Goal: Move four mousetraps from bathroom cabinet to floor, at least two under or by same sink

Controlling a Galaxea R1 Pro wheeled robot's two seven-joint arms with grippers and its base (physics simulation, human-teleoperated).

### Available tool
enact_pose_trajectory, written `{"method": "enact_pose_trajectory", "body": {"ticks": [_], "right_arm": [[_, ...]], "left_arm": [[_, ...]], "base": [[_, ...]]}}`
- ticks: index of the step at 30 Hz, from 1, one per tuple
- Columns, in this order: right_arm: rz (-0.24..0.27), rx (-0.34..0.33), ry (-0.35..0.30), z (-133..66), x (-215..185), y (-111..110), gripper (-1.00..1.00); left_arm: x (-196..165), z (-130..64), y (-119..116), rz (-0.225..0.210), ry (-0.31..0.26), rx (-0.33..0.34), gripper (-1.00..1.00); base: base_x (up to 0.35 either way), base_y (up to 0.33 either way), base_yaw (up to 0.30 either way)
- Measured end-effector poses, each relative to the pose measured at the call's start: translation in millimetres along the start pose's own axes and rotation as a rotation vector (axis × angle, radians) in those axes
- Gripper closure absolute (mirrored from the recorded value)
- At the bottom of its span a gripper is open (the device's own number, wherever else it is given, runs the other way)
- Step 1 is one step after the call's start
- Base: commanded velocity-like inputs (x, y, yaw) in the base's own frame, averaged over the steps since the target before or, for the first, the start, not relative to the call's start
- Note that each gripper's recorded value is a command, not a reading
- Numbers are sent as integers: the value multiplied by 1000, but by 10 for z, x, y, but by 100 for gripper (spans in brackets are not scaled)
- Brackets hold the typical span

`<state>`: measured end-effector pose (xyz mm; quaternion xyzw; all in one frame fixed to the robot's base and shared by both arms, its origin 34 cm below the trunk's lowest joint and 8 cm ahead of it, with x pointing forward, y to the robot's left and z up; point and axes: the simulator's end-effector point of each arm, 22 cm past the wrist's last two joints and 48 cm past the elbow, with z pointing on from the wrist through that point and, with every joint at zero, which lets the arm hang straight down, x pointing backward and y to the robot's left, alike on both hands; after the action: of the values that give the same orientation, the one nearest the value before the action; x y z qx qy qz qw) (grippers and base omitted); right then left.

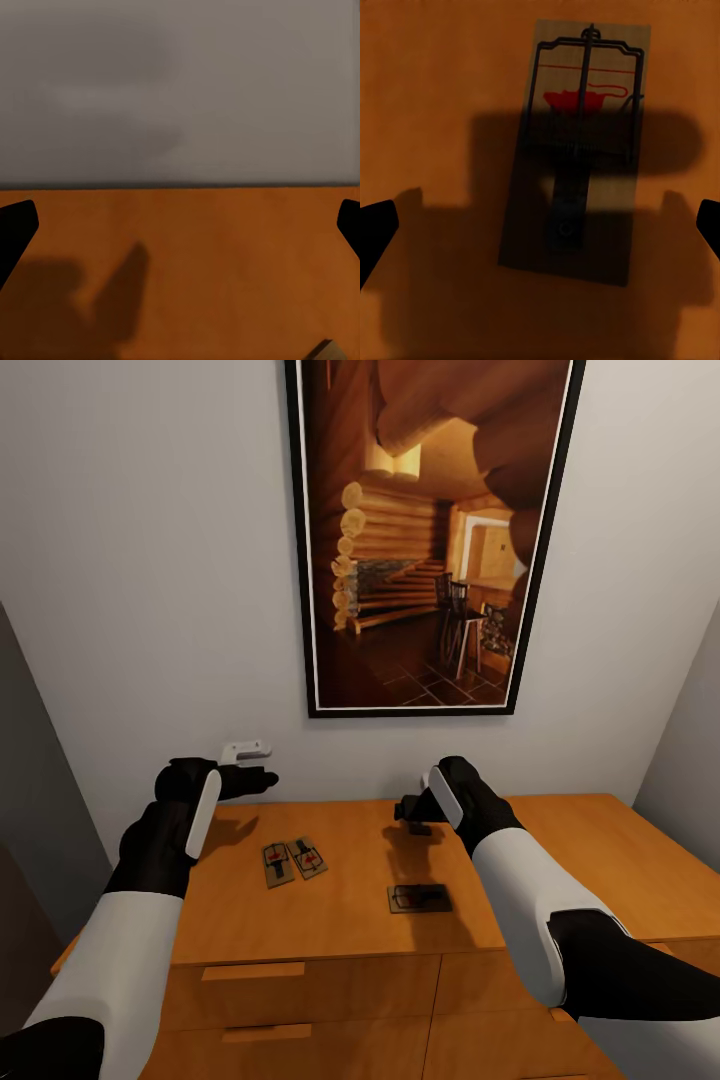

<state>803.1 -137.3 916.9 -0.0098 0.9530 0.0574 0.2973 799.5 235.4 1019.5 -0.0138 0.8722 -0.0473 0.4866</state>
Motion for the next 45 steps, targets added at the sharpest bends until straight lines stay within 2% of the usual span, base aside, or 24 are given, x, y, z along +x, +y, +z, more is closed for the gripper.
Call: {"method": "enact_pose_trajectory", "body": {"ticks": [31, 45], "right_arm": [[-1, -1, -2, 0, -4, 2, -100], [-3, 6, -23, 5, -46, -8, -100]], "left_arm": [[12, 8, 0, -1, 4, 0, -100], [12, 8, -3, -1, 4, 2, -100]], "base": [[0, 0, 0], [0, 0, 0]]}}
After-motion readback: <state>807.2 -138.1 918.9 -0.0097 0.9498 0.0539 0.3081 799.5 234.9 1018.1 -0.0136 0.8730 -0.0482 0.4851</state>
